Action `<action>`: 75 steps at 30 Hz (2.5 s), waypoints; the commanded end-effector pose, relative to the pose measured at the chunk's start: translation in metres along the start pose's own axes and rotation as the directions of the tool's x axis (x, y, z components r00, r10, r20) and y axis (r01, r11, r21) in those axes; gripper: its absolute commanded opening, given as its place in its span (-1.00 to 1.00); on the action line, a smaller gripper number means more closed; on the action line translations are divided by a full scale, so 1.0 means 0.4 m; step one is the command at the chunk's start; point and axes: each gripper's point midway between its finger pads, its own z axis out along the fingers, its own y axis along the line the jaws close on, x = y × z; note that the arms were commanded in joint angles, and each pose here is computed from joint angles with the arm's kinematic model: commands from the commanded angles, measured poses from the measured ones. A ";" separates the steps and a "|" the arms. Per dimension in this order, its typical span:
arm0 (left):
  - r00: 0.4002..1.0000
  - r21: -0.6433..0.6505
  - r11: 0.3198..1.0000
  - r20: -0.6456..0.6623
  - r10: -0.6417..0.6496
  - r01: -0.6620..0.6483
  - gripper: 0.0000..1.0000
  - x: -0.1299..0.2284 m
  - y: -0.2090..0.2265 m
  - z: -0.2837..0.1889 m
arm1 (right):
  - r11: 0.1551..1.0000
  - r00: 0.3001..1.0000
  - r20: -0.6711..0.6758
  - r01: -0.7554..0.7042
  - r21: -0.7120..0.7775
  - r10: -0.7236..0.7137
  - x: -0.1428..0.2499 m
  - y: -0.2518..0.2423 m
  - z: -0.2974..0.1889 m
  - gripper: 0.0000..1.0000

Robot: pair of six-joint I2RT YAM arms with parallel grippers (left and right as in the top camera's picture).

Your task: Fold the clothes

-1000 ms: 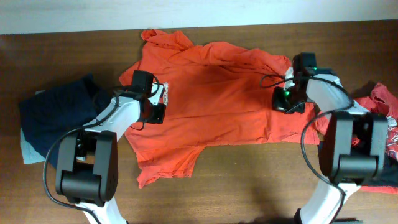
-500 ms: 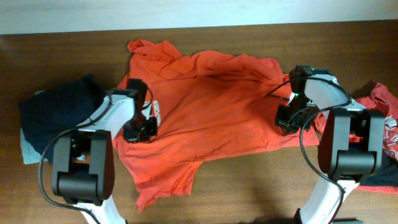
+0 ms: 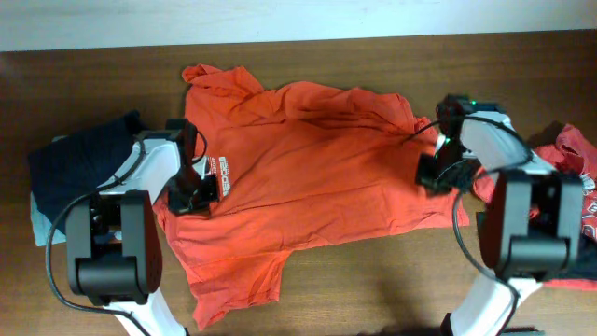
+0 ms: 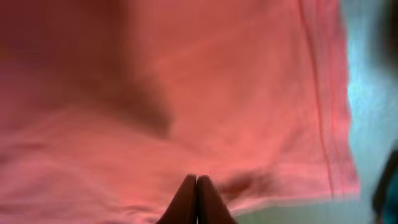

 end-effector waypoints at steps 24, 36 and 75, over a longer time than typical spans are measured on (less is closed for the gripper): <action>0.941 0.022 0.986 0.303 0.149 -0.163 -0.66 -0.194 -0.078 -0.088 | 0.990 0.997 -0.079 0.005 0.138 0.006 0.013 -0.014 0.234 -0.92; 0.940 0.009 0.979 0.282 0.191 -0.202 -0.66 -0.181 -0.075 -0.083 | 0.949 0.977 -0.082 -0.169 0.265 0.197 0.126 -0.081 0.062 -0.92; 0.880 -0.035 0.889 0.127 0.457 -0.456 -0.61 -0.142 -0.153 0.097 | 0.984 0.884 0.467 0.070 -0.162 0.013 -0.313 -0.052 0.049 -0.04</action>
